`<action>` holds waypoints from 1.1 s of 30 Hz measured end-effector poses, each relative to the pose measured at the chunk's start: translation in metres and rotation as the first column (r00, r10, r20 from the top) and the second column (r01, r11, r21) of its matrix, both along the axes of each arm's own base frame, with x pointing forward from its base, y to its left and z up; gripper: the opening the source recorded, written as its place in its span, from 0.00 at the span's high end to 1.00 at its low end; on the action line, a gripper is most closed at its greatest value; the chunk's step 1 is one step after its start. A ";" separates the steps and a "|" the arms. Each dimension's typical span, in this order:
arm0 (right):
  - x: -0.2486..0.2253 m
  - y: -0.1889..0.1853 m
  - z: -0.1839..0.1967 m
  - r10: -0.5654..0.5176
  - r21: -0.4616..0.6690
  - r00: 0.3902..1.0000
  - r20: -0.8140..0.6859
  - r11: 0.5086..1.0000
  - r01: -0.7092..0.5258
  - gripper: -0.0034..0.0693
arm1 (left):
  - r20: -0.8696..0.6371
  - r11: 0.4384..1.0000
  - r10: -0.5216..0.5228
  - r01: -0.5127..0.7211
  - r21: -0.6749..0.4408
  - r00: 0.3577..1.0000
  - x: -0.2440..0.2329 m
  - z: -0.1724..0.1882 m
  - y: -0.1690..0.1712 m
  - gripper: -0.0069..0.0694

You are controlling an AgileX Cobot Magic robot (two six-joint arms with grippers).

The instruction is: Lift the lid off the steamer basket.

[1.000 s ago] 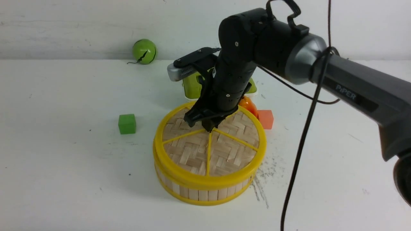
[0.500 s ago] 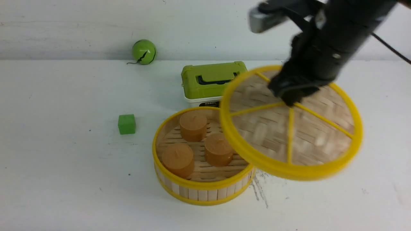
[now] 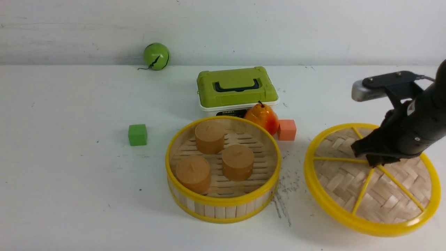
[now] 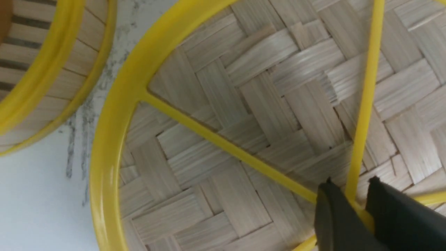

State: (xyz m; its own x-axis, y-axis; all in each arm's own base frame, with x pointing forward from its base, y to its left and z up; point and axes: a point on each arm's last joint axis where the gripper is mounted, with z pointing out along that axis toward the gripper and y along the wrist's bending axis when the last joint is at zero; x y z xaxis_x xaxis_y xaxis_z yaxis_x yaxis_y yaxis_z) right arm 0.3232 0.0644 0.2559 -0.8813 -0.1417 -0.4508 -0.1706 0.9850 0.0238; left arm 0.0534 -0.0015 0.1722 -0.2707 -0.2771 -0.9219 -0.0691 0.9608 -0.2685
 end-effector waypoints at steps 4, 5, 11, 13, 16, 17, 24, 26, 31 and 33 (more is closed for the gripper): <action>0.013 0.002 -0.022 -0.003 -0.003 1.000 -0.022 1.000 0.003 0.81 | 0.000 1.000 0.000 0.000 0.000 1.000 0.000 0.000 0.000 0.60; 0.013 0.002 -0.023 -0.003 -0.003 1.000 -0.024 1.000 0.003 0.81 | 0.000 1.000 0.000 0.000 0.000 1.000 0.000 0.000 0.000 0.60; 0.023 0.004 -0.054 -0.004 -0.016 0.996 -0.088 1.000 0.003 0.80 | 0.000 1.000 0.000 0.000 0.000 1.000 0.000 0.000 0.000 0.60; 0.024 0.004 -0.059 -0.005 -0.017 0.995 -0.100 1.000 0.003 0.77 | 0.000 1.000 0.000 0.000 0.000 1.000 0.000 0.000 0.000 0.60; 0.025 0.005 -0.059 -0.007 -0.014 0.995 -0.097 1.000 0.005 0.71 | 0.000 1.000 0.000 0.000 0.000 1.000 0.000 0.000 0.000 0.60; 0.024 0.005 -0.059 -0.008 -0.012 0.995 -0.097 1.000 0.007 0.66 | 0.000 1.000 0.000 0.000 0.000 1.000 0.000 0.000 0.000 0.60; -0.002 0.005 -0.003 -0.008 0.069 0.999 -0.036 0.998 0.010 0.55 | 0.000 1.000 0.000 0.000 0.000 1.000 0.000 0.000 0.000 0.60; -0.013 0.004 0.015 0.007 0.085 1.000 0.011 0.996 -0.008 0.56 | 0.000 1.000 0.000 0.000 0.000 1.000 0.000 0.000 0.000 0.60; -0.083 -0.006 0.083 0.015 0.157 0.961 0.276 0.986 -0.060 0.70 | 0.000 1.000 0.000 0.000 0.000 1.000 0.000 0.000 0.000 0.60; -0.113 -0.011 0.095 0.004 0.187 0.940 0.341 0.980 -0.072 0.77 | 0.000 1.000 0.000 0.000 0.000 1.000 0.000 0.000 0.000 0.60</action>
